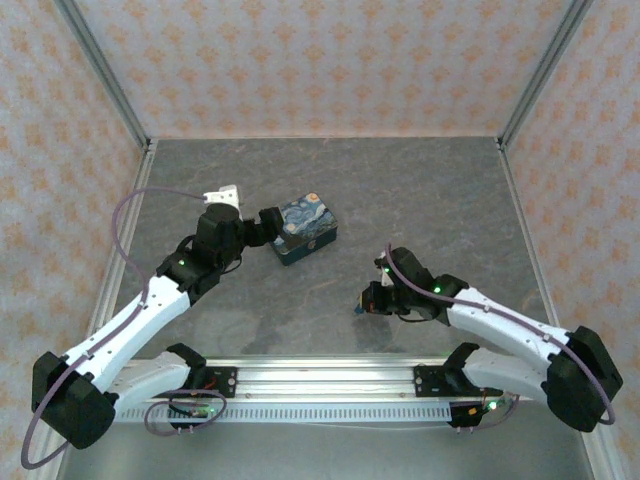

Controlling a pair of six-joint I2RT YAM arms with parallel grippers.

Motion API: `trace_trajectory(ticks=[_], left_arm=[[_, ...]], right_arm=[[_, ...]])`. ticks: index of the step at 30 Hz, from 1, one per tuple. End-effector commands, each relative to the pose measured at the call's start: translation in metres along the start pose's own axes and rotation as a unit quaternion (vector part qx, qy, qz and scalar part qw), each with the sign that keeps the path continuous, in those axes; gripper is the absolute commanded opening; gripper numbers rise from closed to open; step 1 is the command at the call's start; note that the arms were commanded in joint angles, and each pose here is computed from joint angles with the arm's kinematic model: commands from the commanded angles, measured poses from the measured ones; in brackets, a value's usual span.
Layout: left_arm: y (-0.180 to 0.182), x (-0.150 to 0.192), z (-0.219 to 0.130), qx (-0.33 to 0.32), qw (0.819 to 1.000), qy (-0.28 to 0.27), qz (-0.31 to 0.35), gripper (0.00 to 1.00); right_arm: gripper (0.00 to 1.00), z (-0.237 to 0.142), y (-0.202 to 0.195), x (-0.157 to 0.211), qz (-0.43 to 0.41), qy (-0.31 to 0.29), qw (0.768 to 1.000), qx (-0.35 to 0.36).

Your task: Unlock a padlock with a key

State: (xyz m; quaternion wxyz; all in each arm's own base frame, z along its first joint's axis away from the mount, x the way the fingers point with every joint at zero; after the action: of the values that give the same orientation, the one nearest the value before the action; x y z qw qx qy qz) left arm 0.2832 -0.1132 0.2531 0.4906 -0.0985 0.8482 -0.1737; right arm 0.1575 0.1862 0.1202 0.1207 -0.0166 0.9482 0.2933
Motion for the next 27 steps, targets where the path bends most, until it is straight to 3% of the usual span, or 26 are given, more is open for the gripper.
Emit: trace_trajectory(ticks=[1,18,27], left_arm=[[0.004,-0.010,-0.001,-0.020,0.999,-0.031,0.015,1.00],[0.011,-0.017,-0.006,-0.043,0.998,-0.046,0.016,1.00],[0.015,-0.020,-0.009,-0.058,0.997,-0.051,0.021,1.00]], right_arm=[[0.00,0.012,-0.010,0.004,0.009,0.013,0.999,0.028],[0.00,0.049,-0.006,-0.009,-0.014,0.048,0.998,0.035],[0.07,0.049,-0.011,-0.009,-0.024,0.050,0.997,0.056]])
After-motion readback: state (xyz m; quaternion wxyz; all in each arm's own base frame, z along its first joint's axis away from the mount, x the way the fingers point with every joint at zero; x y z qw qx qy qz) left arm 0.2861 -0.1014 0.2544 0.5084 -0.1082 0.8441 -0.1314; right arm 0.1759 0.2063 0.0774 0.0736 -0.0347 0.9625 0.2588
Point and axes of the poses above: each hand's point on the last joint's axis, 136 mm out from that joint toward the fingers, its own z axis out along the fingers, its own y axis along the line the jaws close on, x = y × z, the point moved 5 cm from there along -z, back along the fingers
